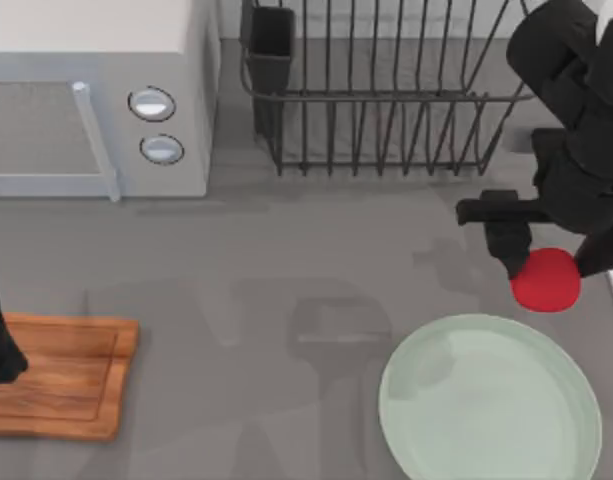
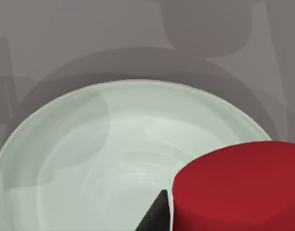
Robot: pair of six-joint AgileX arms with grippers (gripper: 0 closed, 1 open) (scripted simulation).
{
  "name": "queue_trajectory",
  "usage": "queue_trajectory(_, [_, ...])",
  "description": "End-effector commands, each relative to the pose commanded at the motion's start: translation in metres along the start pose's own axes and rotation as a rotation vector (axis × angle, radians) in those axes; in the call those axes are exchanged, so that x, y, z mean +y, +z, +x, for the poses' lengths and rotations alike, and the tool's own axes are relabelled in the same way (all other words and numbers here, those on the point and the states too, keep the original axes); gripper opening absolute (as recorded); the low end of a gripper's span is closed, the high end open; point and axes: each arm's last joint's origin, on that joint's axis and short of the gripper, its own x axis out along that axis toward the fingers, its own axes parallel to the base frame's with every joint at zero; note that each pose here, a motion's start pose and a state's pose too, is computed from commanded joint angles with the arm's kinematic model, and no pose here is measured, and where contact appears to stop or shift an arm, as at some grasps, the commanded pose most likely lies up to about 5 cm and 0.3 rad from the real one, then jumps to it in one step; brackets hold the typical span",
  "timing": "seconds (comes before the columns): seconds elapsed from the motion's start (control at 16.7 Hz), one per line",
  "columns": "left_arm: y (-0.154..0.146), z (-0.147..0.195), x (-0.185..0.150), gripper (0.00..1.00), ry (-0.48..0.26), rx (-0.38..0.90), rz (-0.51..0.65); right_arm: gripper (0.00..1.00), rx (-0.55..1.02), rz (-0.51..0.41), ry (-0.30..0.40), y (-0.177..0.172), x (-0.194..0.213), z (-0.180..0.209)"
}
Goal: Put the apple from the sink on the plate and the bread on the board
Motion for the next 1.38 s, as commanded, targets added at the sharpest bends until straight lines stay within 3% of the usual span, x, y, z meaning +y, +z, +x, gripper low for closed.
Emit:
queue_trajectory(0.36, [0.000,0.000,0.000,1.00,0.000,0.000,0.000,0.00,0.026,0.000,-0.011,-0.067,0.037,-0.005])
queue_trajectory(0.72, [0.000,0.000,0.000,1.00,0.000,0.000,0.000,0.00,0.029,0.000,-0.013,-0.073,0.040,-0.005])
queue_trajectory(1.38, [0.000,0.000,0.000,1.00,0.000,0.000,0.000,0.83,0.029,0.000,-0.013,-0.073,0.040,-0.005])
